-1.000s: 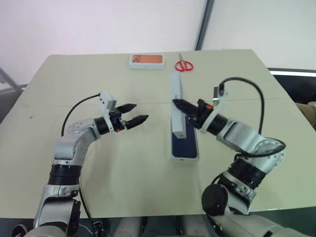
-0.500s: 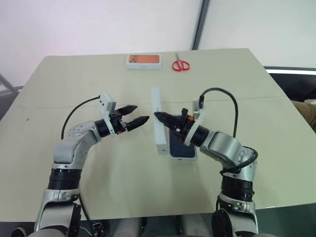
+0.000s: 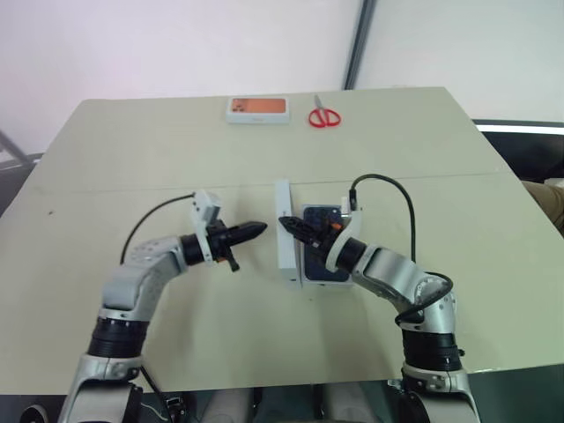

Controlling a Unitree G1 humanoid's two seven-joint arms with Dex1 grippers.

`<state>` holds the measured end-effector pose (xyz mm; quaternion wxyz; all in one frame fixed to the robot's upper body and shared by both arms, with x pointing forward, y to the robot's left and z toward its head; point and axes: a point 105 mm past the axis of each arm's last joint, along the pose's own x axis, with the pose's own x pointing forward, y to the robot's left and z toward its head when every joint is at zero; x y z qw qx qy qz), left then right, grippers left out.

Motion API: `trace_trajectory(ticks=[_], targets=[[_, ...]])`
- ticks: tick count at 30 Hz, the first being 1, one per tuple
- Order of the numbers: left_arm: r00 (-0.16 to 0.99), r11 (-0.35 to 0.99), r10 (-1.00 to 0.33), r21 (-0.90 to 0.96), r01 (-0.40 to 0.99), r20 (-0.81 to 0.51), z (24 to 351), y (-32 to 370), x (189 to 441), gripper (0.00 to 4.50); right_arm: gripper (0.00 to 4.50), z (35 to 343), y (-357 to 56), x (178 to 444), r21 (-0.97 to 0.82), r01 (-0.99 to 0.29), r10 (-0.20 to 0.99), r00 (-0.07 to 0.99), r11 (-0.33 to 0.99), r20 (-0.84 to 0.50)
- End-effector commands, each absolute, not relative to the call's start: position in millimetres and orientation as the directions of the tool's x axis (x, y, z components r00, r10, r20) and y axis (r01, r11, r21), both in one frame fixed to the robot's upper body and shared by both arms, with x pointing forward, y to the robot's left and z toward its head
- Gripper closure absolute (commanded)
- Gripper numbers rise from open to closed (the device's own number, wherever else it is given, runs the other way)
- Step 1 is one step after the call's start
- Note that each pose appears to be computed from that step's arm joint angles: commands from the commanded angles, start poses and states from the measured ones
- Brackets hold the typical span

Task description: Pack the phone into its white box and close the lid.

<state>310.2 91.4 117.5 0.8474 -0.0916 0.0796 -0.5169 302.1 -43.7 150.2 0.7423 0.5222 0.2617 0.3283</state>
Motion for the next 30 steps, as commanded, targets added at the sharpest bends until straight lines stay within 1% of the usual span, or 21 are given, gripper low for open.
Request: trace_trajectory(ticks=[1,3,5,8,9,10,11,12,13,15,16,19,20,21,22,23,24,26,28,30], targets=[[0.449,0.447,-0.893,-0.164,0.879,-0.028,122,78,309,4.47,4.5,151,-47,303,0.929,-0.246,0.748,0.662,0.276,-0.047],[0.462,0.46,-0.886,-0.155,0.874,-0.027,120,71,311,4.5,3.88,149,-52,304,0.933,-0.234,0.736,0.675,0.273,-0.046],[0.471,0.469,-0.882,-0.151,0.87,-0.021,120,69,313,4.5,3.05,150,-56,306,0.929,-0.24,0.724,0.688,0.281,-0.041],[0.481,0.477,-0.877,-0.146,0.866,-0.012,122,70,317,4.5,1.44,155,-66,310,0.913,-0.259,0.693,0.72,0.317,-0.036],[0.482,0.478,-0.876,-0.143,0.867,-0.01,124,70,318,4.5,0.93,158,-73,313,0.889,-0.288,0.673,0.739,0.357,-0.03],[0.482,0.478,-0.876,-0.141,0.867,-0.008,125,70,318,4.5,0.43,161,-78,315,0.869,-0.31,0.66,0.751,0.386,-0.025],[0.481,0.477,-0.877,-0.141,0.867,-0.007,125,70,319,4.5,0.03,165,-84,318,0.854,-0.33,0.648,0.762,0.403,-0.012],[0.481,0.477,-0.877,-0.141,0.867,-0.007,126,71,320,4.5,0.03,169,-88,319,0.844,-0.343,0.64,0.768,0.412,-0.001],[0.48,0.476,-0.877,-0.136,0.869,-0.009,125,69,322,4.5,0.03,173,-97,320,0.781,-0.39,0.627,0.779,0.487,-0.001],[0.476,0.473,-0.88,-0.127,0.872,-0.013,123,65,324,4.5,0.03,178,-111,320,0.685,-0.447,0.615,0.788,0.576,-0.003],[0.467,0.465,-0.884,-0.121,0.877,-0.009,123,59,325,4.5,0.03,175,-123,322,0.63,-0.443,0.59,0.807,0.638,-0.029],[0.438,0.434,-0.899,-0.114,0.894,0.01,127,41,326,4.5,0.03,174,-158,331,0.591,-0.38,0.491,0.871,0.712,-0.032],[0.419,0.415,-0.908,-0.106,0.904,0.017,129,33,326,4.5,0.03,176,-171,334,0.435,-0.394,0.456,0.889,0.81,-0.045],[0.406,0.402,-0.914,-0.099,0.91,0.02,130,27,326,4.5,0.03,178,-178,334,0.299,-0.409,0.444,0.894,0.862,-0.056],[0.391,0.386,-0.92,-0.111,0.916,0.026,130,21,325,4.5,0.03,175,-186,334,0.161,-0.407,0.424,0.902,0.899,-0.085],[0.382,0.377,-0.924,-0.114,0.919,0.025,129,18,324,4.5,0.03,174,-189,334,0.081,-0.414,0.421,0.902,0.906,-0.092],[0.376,0.372,-0.926,-0.11,0.922,0.022,127,16,324,4.5,0.27,175,-194,334,0.031,-0.415,0.416,0.906,0.909,-0.083],[0.368,0.364,-0.93,-0.113,0.924,0.017,124,13,323,4.5,0.9,175,-200,334,-0.058,-0.413,0.408,0.909,0.909,-0.08],[0.367,0.362,-0.93,-0.116,0.925,0.016,123,11,322,4.5,1.93,177,-208,336,-0.184,-0.379,0.372,0.925,0.907,-0.07],[0.365,0.36,-0.931,-0.122,0.925,0.018,123,11,322,4.5,2.93,176,-212,337,-0.208,-0.365,0.36,0.931,0.907,-0.063]])
